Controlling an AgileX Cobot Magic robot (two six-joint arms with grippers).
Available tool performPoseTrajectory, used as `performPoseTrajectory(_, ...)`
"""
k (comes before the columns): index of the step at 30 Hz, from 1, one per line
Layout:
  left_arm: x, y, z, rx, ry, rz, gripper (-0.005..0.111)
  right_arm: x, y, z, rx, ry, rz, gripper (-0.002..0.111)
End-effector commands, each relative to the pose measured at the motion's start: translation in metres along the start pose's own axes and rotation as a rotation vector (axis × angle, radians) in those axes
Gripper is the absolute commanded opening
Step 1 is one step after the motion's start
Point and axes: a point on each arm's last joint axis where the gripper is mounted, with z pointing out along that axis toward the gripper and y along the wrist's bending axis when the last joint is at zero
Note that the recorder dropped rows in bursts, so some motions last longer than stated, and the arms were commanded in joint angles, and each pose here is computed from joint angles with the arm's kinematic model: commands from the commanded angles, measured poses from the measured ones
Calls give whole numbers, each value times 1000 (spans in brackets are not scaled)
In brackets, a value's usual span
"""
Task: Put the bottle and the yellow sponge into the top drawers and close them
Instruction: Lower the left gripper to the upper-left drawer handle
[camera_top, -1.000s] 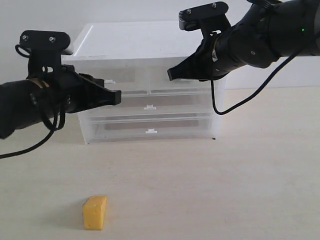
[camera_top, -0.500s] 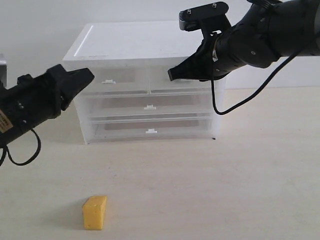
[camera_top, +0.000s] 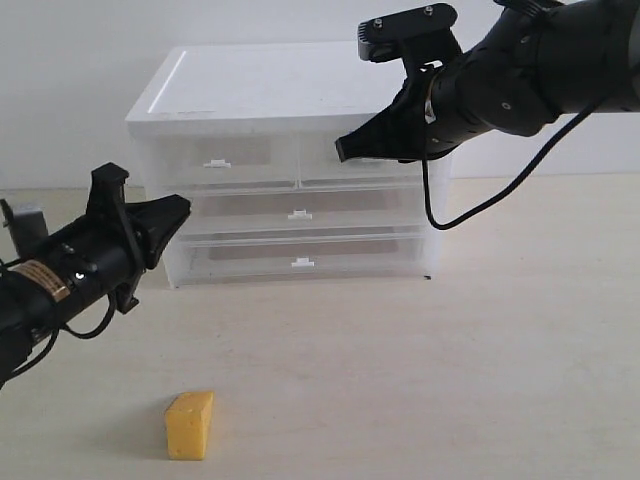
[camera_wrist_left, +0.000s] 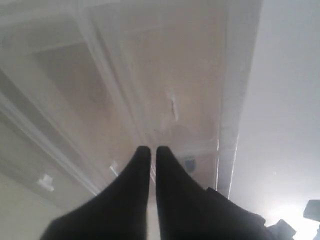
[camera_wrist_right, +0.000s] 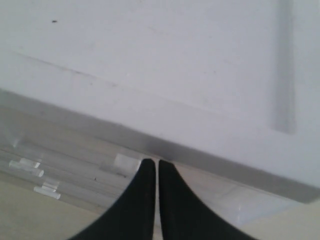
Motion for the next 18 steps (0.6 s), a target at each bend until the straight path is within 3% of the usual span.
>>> performPoseTrajectory(1, -3, -9, 20, 73, 19, 7, 4, -5, -2, -1, 0, -25, -11, 0)
performPoseTrajectory(10, -5, -6, 29, 80, 20, -1, 7, -5, -2, -1, -3, -29, -11, 0)
performPoseTrajectory(13, -2, -5, 30, 79, 34, -27, 18, -5, -2, -1, -3, -29, -11, 0)
performPoseTrajectory(18, 10, -8, 35, 76, -52, -95, 39, -5, -2, -1, -1, -27, -11, 0)
